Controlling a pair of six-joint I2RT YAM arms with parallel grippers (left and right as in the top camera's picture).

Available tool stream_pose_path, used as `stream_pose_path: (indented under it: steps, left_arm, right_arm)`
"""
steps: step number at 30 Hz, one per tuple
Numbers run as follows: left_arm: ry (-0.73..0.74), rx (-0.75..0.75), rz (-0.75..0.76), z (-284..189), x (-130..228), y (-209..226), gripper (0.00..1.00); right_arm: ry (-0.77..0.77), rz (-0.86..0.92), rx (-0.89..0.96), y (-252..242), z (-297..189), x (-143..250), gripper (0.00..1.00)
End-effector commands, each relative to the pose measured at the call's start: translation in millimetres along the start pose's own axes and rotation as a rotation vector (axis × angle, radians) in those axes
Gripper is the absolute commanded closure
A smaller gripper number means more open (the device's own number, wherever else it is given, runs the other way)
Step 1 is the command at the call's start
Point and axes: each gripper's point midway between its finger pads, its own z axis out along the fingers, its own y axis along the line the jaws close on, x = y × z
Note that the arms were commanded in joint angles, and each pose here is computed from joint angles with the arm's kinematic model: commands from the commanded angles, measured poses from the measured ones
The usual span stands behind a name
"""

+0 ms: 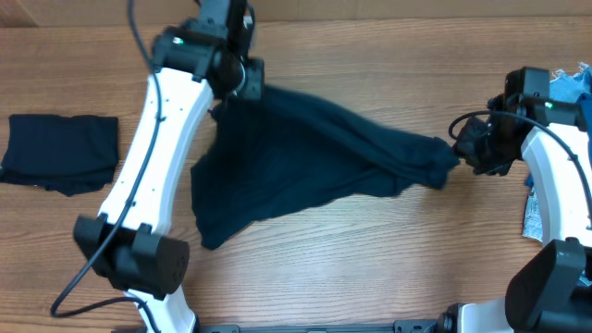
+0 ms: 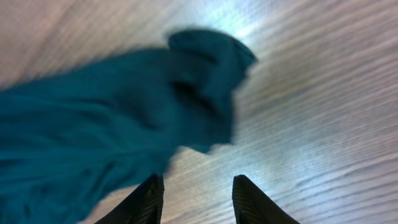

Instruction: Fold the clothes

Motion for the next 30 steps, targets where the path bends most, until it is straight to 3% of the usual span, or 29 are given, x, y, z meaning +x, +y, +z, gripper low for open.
stream_pose_path:
  steps: [1,7,17,18,21,23,26,30]
  left_arm:
    - [-0.083,-0.018,0.028,-34.5,-14.9,0.4,0.96]
    - [-0.066,-0.021,0.028,-34.0,-10.9,1.3,0.96]
    - [-0.061,-0.021,0.028,-33.9,-9.7,1.3,0.96]
    - [-0.056,-0.022,0.028,-33.8,-8.5,1.4,0.96]
    - [-0.044,-0.025,0.028,-33.7,-5.5,1.9,0.96]
    - [-0.038,-0.025,0.028,-33.6,-4.0,2.1,0.96]
    - [-0.035,-0.026,0.028,-33.6,-3.2,2.4,0.96]
    - [-0.033,-0.031,0.039,-33.6,-2.7,3.4,0.96]
  right_arm:
    - [0.061,0.003,-0.046,0.5,21.6,21.2,0.56]
    - [0.093,-0.113,-0.279,22.1,67.5,49.6,0.45]
    - [-0.109,-0.246,-0.358,62.9,87.7,22.0,0.46]
    - [-0.101,-0.227,-0.309,58.5,96.6,22.9,0.51]
    - [-0.092,-0.199,-0.256,50.9,106.7,22.5,0.88]
    - [-0.117,-0.203,-0.283,58.8,82.2,16.0,0.96]
    - [-0.216,-0.23,-0.316,77.3,-7.4,8.4,0.96]
    - [-0.622,-0.186,-0.073,43.5,-148.9,-19.2,0.96]
